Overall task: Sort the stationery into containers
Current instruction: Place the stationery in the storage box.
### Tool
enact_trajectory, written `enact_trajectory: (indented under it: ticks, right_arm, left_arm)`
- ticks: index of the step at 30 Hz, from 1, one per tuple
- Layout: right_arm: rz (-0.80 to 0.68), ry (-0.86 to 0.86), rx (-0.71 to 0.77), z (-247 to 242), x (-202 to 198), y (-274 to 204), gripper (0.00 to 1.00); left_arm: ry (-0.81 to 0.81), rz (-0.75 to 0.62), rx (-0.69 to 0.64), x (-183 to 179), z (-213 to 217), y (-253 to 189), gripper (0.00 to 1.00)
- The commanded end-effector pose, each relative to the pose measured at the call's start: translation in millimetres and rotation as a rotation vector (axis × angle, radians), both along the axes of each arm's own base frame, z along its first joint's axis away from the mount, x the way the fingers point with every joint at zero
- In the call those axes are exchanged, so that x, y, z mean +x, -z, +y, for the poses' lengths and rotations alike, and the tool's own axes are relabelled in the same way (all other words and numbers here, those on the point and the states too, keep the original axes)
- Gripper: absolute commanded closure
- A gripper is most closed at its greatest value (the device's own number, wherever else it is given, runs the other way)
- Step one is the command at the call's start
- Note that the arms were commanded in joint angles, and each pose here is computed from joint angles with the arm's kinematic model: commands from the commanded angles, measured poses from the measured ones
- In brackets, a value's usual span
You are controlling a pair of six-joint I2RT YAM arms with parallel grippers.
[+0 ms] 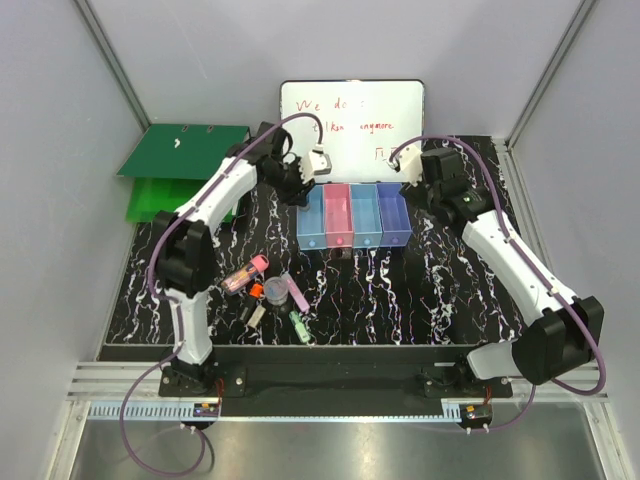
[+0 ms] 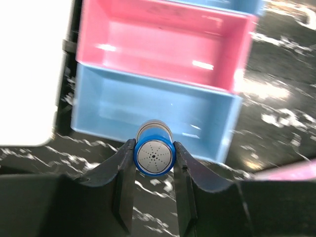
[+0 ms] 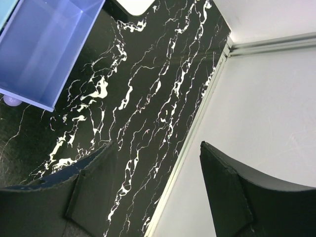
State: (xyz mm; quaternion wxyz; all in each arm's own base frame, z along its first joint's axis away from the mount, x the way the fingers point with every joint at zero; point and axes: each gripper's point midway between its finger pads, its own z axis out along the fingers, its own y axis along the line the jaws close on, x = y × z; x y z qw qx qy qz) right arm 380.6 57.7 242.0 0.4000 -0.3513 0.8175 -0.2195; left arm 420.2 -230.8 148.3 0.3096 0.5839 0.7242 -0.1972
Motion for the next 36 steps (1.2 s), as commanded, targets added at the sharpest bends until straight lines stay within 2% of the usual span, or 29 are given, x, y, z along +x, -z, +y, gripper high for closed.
enact_trajectory:
  ticks: [1,11,18,19,21,24,28,29,34,36]
  right_arm:
    - [-0.083,0.026,0.049,-5.9,-1.8,-24.3,0.25]
    - [-0.099,0.037,0.069,-8.2,-3.2,-29.5,0.25]
    - [-0.096,0.044,0.082,-8.6,-4.2,-27.4,0.25]
    - [-0.096,0.046,0.080,-9.3,-4.7,-26.8,0.25]
    - [-0.094,0.048,0.076,-10.8,-6.2,-25.9,0.25]
    - [-0.089,0.052,0.072,-12.5,-7.9,-23.2,0.25]
    - [-0.084,0.055,0.067,-15.1,-9.7,-20.3,0.25]
    - [-0.083,0.059,0.064,-16.5,-10.6,-19.5,0.25]
    - [-0.086,0.056,0.060,-17.7,-12.8,-20.2,0.25]
    - [-0.082,0.059,0.049,-20.2,-13.5,-19.0,0.25]
  left_arm:
    - [-0.019,-0.070,-0.017,38.0,-15.9,-11.1,1.00]
    - [-0.005,-0.026,0.026,58.3,-25.4,38.5,1.00]
    - [-0.021,-0.003,0.048,64.6,-25.8,59.9,0.91]
    - [-0.027,-0.003,0.045,66.2,-25.7,60.8,0.84]
    - [-0.030,-0.001,0.035,65.9,-27.9,59.2,0.78]
    - [-0.045,-0.020,0.014,71.0,-30.1,53.8,0.51]
    - [-0.052,-0.039,-0.003,72.8,-31.7,45.4,0.47]
    - [-0.051,-0.043,-0.004,72.6,-31.6,44.2,0.38]
    - [-0.054,-0.070,0.010,68.1,-25.5,32.2,0.37]
    - [-0.060,-0.094,-0.014,64.7,-24.3,11.1,0.37]
